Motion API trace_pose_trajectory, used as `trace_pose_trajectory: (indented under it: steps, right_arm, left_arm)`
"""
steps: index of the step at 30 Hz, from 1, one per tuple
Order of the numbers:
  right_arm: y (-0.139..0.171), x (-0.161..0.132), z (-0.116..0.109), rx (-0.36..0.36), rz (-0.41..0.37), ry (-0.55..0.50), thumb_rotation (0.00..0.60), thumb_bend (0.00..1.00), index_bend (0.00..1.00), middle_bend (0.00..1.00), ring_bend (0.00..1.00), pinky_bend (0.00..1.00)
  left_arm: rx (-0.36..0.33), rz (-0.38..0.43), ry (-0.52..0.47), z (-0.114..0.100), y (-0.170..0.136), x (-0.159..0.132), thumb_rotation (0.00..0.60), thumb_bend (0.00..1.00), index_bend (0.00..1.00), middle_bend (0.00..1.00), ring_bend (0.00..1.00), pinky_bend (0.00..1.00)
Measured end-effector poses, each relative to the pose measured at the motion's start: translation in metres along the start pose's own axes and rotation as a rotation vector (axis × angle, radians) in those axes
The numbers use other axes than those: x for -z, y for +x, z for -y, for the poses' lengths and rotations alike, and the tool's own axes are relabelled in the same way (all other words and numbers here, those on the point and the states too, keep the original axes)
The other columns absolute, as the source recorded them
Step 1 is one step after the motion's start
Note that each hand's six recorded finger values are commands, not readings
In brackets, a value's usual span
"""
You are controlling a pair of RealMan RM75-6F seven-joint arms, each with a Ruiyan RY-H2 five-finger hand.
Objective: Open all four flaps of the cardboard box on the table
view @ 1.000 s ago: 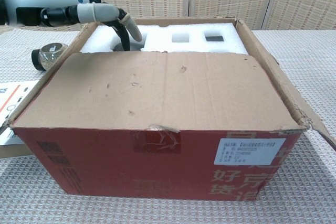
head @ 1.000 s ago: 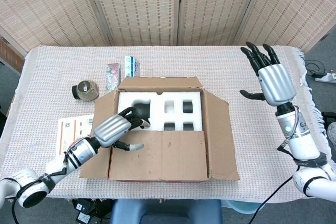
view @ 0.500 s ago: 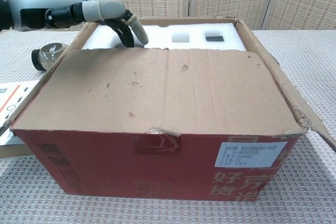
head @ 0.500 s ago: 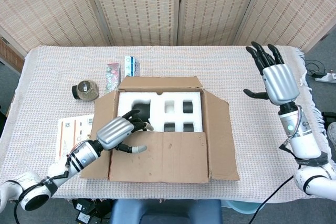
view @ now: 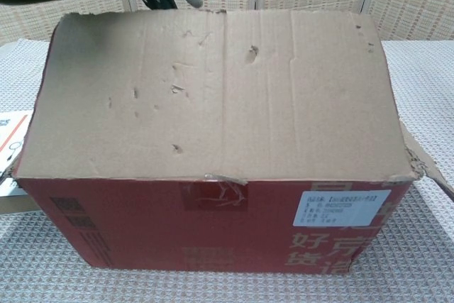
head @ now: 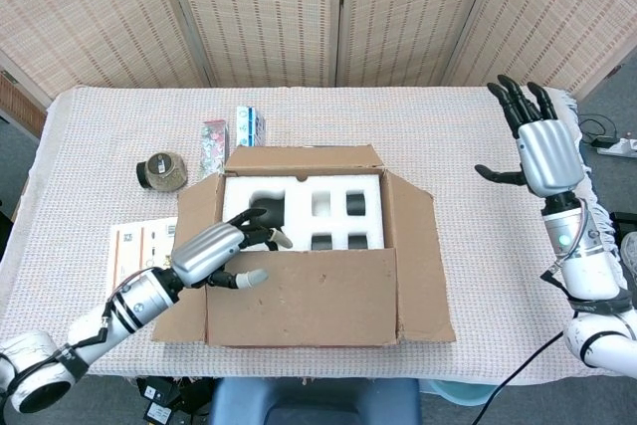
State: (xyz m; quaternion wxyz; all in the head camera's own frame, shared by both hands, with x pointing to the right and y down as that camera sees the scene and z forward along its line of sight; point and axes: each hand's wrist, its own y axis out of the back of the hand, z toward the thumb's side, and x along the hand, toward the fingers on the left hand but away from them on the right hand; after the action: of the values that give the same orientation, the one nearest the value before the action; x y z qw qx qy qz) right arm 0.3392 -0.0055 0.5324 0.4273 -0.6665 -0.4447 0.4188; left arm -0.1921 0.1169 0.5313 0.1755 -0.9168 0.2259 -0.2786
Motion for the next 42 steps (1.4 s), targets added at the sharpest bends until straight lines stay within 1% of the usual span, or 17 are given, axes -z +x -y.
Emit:
trace_pose_trajectory:
  steps: [5, 9, 14, 19, 23, 29, 35, 37, 42]
  right_arm:
    - [0.003, 0.006, -0.003, 0.009, 0.007, -0.008, 0.6, 0.15, 0.0, 0.07, 0.2, 0.03]
    - [0.006, 0.008, -0.005, 0.015, 0.009, -0.008, 0.6, 0.15, 0.0, 0.07, 0.2, 0.03]
    - [0.008, 0.008, -0.007, 0.021, 0.008, -0.014, 0.6, 0.15, 0.0, 0.07, 0.2, 0.03]
    - [0.009, 0.007, -0.006, 0.02, 0.005, -0.019, 0.6, 0.15, 0.0, 0.07, 0.2, 0.03]
    - [0.009, 0.006, -0.006, 0.021, 0.003, -0.024, 0.6, 0.15, 0.0, 0.07, 0.2, 0.03]
    - [0.01, 0.003, -0.005, 0.016, -0.002, -0.023, 0.6, 0.15, 0.0, 0.07, 0.2, 0.03]
    - [0.013, 0.005, -0.005, 0.016, 0.004, -0.023, 0.6, 0.15, 0.0, 0.07, 0.2, 0.03]
    - [0.013, 0.006, -0.005, 0.016, 0.006, -0.024, 0.6, 0.15, 0.0, 0.07, 0.2, 0.03]
    - [0.014, 0.007, -0.005, 0.015, 0.009, -0.026, 0.6, 0.15, 0.0, 0.07, 0.2, 0.03]
  left_arm:
    - [-0.016, 0.012, -0.087, -0.017, -0.016, -0.007, 0.0, 0.2, 0.29, 0.46, 0.32, 0.0]
    - [-0.008, 0.011, -0.163, -0.027, -0.031, -0.01, 0.0, 0.2, 0.28, 0.49, 0.33, 0.0]
    - [0.039, -0.004, -0.244, -0.034, -0.054, -0.009, 0.0, 0.2, 0.27, 0.52, 0.37, 0.0]
    - [0.095, -0.017, -0.307, -0.034, -0.075, -0.007, 0.0, 0.2, 0.27, 0.56, 0.41, 0.0]
    - [0.158, -0.029, -0.298, -0.029, -0.092, -0.005, 0.0, 0.2, 0.27, 0.59, 0.45, 0.0]
    - [0.237, -0.034, -0.286, -0.016, -0.1, -0.006, 0.0, 0.2, 0.27, 0.63, 0.49, 0.0]
    - [0.287, -0.025, -0.301, -0.008, -0.098, -0.008, 0.0, 0.2, 0.27, 0.67, 0.53, 0.0]
    - [0.295, -0.024, -0.307, -0.007, -0.098, -0.008, 0.0, 0.2, 0.27, 0.7, 0.57, 0.0]
    - [0.326, -0.022, -0.312, -0.005, -0.098, -0.008, 0.0, 0.2, 0.28, 0.73, 0.64, 0.0]
